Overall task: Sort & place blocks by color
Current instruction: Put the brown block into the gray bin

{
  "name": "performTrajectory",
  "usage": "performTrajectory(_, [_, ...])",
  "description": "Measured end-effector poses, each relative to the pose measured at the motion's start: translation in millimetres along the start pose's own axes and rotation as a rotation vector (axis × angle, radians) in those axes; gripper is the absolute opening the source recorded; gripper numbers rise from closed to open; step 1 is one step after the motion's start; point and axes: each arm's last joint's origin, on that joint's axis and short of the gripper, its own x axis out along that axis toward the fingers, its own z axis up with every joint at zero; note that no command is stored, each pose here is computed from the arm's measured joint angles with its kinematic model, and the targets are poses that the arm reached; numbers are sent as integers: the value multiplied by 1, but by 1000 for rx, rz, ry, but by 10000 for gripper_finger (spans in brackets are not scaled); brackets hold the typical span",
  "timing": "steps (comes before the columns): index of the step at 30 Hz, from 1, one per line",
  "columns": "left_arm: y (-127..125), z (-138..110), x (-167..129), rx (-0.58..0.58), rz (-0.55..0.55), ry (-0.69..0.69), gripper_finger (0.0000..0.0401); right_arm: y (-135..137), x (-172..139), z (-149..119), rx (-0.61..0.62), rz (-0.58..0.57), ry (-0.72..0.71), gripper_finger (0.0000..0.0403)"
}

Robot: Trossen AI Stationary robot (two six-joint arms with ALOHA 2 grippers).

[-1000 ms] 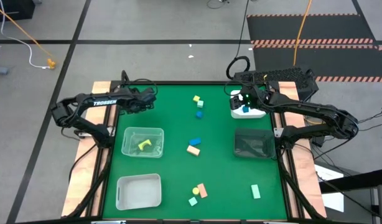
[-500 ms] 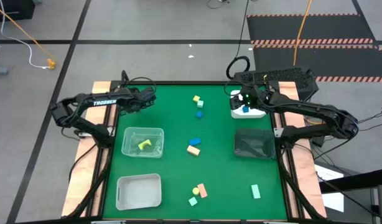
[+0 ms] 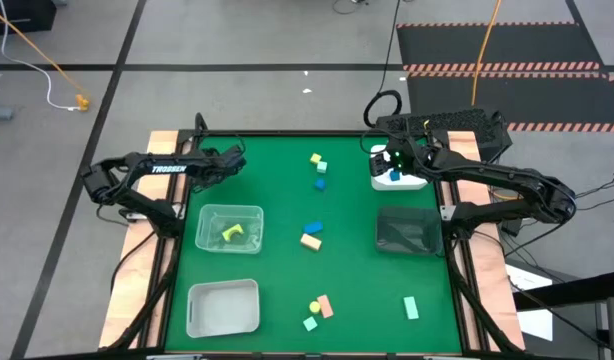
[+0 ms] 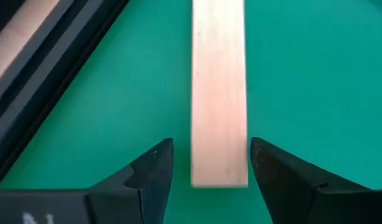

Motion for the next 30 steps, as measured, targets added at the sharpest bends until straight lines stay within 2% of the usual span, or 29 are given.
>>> performTrajectory(4, [0, 5, 8, -23, -50, -14, 202, 0, 0, 0, 0, 0, 0, 279])
performTrajectory(9, [0, 8, 12, 15, -68, -17, 185, 0, 0, 0, 0, 0, 0, 279])
performTrajectory(13, [2, 9, 13, 29, -50, -12, 154, 0, 0, 0, 0, 0, 0, 279])
performTrajectory(16, [3, 10, 13, 90, -37, -16, 132, 0, 0, 0, 0, 0, 0, 279])
performTrajectory(22, [4, 8, 12, 187, -48, 24, 132, 0, 0, 0, 0, 0, 0, 279])
performTrajectory(30, [4, 4, -5, 307, -166, 102, 132, 0, 0, 0, 0, 0, 0, 279])
